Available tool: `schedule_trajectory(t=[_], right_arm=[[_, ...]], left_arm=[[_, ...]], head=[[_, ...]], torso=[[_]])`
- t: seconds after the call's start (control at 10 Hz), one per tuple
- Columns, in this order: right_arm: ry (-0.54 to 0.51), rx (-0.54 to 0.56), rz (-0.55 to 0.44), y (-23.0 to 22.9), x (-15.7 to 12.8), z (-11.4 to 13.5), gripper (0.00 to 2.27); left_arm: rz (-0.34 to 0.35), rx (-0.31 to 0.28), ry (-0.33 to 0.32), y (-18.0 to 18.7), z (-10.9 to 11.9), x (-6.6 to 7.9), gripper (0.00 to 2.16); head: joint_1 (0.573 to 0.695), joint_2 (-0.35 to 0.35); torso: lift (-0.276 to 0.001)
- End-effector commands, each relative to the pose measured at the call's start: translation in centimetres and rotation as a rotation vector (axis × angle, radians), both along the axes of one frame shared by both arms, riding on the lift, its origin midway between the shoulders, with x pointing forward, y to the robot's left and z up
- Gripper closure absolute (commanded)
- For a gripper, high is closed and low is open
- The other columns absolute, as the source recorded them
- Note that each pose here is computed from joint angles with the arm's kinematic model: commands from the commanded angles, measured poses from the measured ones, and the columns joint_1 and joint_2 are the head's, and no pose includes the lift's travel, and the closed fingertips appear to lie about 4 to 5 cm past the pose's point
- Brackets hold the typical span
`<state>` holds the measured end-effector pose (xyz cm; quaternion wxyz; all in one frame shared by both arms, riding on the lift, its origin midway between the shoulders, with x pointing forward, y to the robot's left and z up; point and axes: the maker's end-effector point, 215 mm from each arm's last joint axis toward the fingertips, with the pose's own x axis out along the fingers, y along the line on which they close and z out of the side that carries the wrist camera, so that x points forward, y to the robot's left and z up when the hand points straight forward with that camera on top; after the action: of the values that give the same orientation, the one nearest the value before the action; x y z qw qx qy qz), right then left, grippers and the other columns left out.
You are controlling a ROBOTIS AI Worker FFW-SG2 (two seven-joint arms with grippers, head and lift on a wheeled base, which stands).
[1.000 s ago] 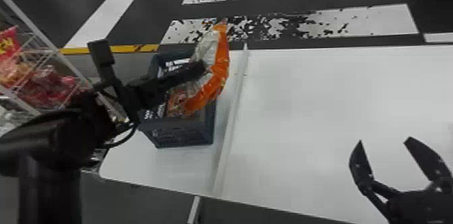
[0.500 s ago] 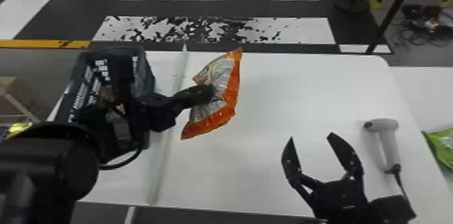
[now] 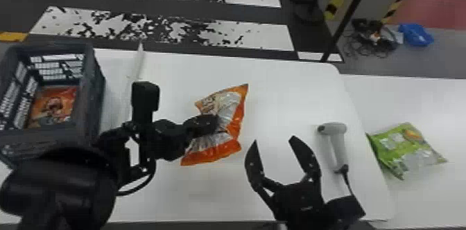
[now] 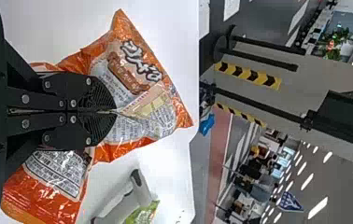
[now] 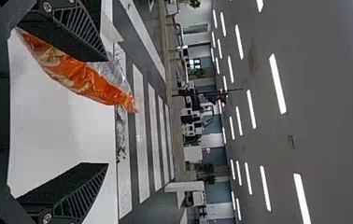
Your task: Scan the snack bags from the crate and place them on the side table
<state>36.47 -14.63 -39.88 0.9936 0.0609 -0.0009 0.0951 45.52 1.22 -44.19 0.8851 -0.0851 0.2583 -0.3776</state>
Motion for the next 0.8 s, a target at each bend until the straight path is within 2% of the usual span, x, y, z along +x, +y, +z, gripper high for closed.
schedule_trajectory(t=[0.0, 0.1, 0.2, 0.5, 0.7], right_arm=[[-0.003, 0.002, -0.006, -0.3, -0.1, 0.1, 0.08], [-0.005, 0.003, -0.01, -0.4, 0.0, 0.2, 0.08], [-0.011, 0.005, -0.009, -0.4, -0.1, 0.3, 0.08], [-0.011, 0.008, -0.012, -0.5, -0.1, 0.3, 0.08], [-0.011, 0.008, -0.014, -0.6, -0.2, 0.3, 0.08]], left_arm=[[-0.013, 0.014, -0.016, -1.6, -1.2, -0.5, 1.58], [-0.004, 0.012, -0.039, -1.8, -1.1, -0.4, 0.51], [-0.004, 0.034, -0.05, -1.5, -1.4, -0.2, 0.0], [0.026, 0.026, -0.081, -0.3, -0.5, 0.4, 0.02], [0.09, 0.013, -0.182, 1.6, 2.5, 1.0, 0.02]], head=[[0.695, -0.171], [0.695, -0.193], [0.695, -0.207], [0.695, -0.207], [0.695, -0.191]], torso=[[-0.081], [-0.081], [-0.081], [-0.081], [-0.081]])
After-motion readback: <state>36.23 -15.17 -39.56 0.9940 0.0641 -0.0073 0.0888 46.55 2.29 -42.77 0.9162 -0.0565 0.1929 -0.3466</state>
